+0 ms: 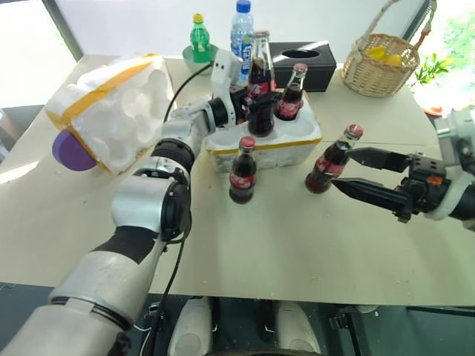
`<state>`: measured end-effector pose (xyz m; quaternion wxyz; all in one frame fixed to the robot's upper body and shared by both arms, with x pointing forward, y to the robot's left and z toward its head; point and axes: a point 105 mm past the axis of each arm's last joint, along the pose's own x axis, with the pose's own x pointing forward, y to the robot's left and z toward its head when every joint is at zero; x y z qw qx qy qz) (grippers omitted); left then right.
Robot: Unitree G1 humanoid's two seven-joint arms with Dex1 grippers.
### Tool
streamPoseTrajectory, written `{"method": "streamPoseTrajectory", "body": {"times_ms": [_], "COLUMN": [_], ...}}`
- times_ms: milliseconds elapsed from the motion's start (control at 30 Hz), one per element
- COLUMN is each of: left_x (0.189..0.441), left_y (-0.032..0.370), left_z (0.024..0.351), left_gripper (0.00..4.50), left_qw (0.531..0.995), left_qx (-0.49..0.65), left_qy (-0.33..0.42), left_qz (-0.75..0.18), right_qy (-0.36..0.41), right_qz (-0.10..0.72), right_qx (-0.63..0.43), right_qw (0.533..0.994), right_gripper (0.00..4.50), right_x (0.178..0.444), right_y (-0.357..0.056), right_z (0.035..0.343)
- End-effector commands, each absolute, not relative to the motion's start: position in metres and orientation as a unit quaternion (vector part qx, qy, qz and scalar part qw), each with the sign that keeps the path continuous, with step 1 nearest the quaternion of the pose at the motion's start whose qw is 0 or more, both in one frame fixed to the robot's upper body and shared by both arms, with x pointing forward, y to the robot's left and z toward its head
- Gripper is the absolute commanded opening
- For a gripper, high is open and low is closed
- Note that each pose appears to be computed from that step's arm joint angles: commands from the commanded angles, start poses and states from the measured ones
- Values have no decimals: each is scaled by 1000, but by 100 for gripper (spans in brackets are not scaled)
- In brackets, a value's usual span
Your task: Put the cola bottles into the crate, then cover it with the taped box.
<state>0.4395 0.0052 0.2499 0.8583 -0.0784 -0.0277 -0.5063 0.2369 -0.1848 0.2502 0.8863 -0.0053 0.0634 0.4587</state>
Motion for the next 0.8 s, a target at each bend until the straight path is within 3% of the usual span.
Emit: {"method": "streamPoseTrajectory", "body": {"times_ms": [33, 300, 367, 400, 433, 600, 800], "left_x": [437, 439, 439, 439, 440, 441, 424], "left_y": [2, -1, 0, 1, 3, 25, 77], "left_z": [267, 211, 206, 206, 206, 231, 274], "left_gripper": [283, 283, 385, 413, 447, 447, 447], "left_qw": [854, 863, 866, 869, 871, 868, 827], "left_qx": [-52, 117, 97, 85, 75, 25, 25], "left_qy": [-58, -17, -10, -9, -9, -40, -77], "left_qz": [-514, -492, -490, -488, -486, -495, -557], "right_qy": [41, 42, 42, 41, 41, 44, 44], "right_qz": [452, 448, 449, 450, 451, 456, 462], "right_qx": [-16, -17, -17, -17, -17, -18, -21], "right_qw": [891, 893, 892, 892, 891, 889, 886], "right_gripper": [450, 450, 450, 450, 450, 450, 450], "right_x": [234, 235, 235, 235, 235, 235, 240], "right_y": [-187, -188, -187, -187, -187, -187, -187], "right_z": [258, 258, 258, 258, 258, 259, 260]}}
